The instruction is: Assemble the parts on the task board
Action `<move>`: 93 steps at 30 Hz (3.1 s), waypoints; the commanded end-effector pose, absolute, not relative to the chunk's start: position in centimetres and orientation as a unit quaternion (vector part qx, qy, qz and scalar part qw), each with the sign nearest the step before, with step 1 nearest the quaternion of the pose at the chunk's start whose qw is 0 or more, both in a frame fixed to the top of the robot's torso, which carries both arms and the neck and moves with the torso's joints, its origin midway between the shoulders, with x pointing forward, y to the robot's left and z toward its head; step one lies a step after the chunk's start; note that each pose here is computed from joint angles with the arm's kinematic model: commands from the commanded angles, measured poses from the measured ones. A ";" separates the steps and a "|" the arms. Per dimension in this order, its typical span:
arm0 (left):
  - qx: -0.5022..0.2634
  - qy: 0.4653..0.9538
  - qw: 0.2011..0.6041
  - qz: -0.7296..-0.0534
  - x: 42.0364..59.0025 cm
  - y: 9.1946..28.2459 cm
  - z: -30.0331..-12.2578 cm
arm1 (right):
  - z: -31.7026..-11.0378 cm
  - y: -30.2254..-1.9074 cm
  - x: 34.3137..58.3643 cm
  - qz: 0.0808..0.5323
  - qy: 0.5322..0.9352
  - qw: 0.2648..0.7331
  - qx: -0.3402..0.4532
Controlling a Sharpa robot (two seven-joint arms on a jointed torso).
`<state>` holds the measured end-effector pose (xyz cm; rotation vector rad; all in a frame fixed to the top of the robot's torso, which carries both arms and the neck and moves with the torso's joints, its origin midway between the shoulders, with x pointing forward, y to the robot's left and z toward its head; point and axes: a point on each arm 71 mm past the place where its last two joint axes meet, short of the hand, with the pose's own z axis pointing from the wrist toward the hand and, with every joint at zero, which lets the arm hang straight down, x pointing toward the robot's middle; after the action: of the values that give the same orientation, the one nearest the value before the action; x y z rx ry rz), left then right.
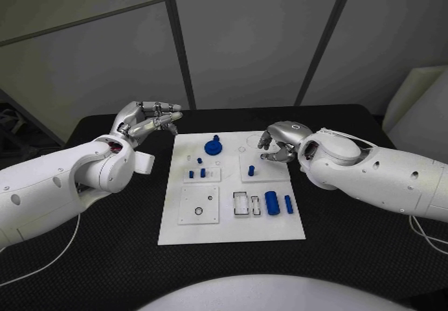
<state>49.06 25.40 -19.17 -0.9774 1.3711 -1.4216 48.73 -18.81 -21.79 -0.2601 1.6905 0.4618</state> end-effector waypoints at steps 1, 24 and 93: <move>-0.408 0.533 0.447 -0.591 49.0 25.4 -18.9 | -22.0 -18.8 48.9 0.193 0.738 0.635 -0.119; -0.412 0.533 0.439 -0.594 48.9 25.0 -18.9 | -23.9 -18.3 49.2 0.176 0.755 0.618 -0.131; -0.422 0.541 0.427 -0.590 49.5 24.5 -19.5 | -20.1 -9.0 42.2 0.378 0.690 0.611 -0.092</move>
<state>49.51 24.67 -19.64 -1.0535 1.3512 -1.4586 42.24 -9.26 -19.83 -0.2004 1.5694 0.8593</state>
